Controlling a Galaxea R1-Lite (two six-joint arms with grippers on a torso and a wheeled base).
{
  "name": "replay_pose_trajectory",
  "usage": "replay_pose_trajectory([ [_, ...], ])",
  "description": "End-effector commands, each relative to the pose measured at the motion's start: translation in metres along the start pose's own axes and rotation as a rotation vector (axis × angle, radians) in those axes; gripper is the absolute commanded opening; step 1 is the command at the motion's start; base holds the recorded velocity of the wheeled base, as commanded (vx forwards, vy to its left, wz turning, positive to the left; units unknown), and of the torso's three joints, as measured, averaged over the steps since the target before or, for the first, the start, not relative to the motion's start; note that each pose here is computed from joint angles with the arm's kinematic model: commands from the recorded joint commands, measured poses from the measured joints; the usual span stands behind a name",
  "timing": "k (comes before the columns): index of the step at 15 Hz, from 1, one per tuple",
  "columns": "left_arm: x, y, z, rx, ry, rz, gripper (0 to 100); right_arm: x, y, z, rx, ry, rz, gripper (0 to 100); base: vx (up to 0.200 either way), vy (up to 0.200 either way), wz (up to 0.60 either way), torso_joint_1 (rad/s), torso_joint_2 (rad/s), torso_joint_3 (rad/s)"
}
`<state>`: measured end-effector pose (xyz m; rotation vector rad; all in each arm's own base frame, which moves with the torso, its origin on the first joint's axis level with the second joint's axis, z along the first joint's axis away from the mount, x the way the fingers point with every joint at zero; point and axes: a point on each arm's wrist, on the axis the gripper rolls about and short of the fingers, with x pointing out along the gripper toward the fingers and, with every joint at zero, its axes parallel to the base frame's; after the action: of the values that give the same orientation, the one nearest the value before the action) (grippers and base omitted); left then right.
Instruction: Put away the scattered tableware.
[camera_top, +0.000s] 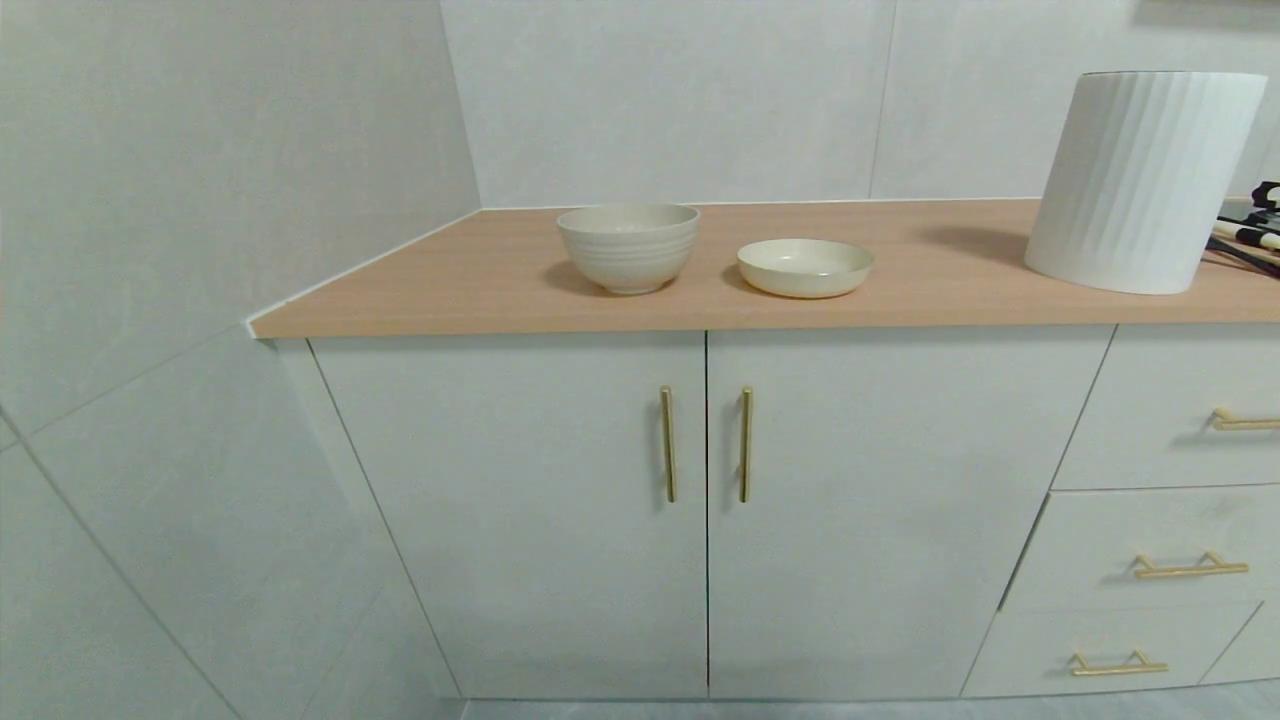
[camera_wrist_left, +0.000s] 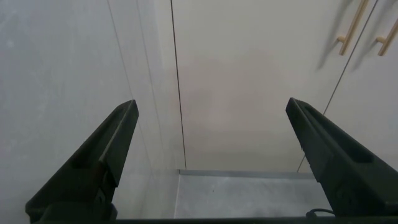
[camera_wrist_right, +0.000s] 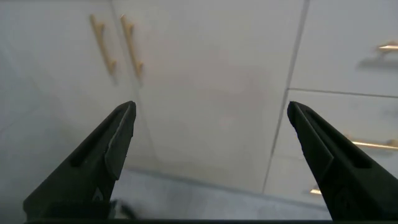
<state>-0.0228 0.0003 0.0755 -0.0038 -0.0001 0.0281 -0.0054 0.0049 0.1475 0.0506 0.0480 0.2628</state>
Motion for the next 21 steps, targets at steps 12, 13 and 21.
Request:
replay_pose_trajectory([
  [12,0.0,0.0,0.0,-0.001,0.002,0.001,100,0.229,0.038,0.079,0.01,0.433,0.412,100,0.0,0.0,0.0,0.0,0.0,0.0],
  [13,0.0,0.0,0.0,-0.001,0.002,0.001,100,0.244,0.044,0.078,0.009,0.446,0.426,100,0.0,0.0,0.0,0.0,0.0,0.0],
  [21,0.0,0.0,0.0,-0.001,0.002,0.001,100,0.323,0.071,0.042,0.096,0.541,0.48,100,0.0,0.0,0.0,0.0,0.0,0.0],
])
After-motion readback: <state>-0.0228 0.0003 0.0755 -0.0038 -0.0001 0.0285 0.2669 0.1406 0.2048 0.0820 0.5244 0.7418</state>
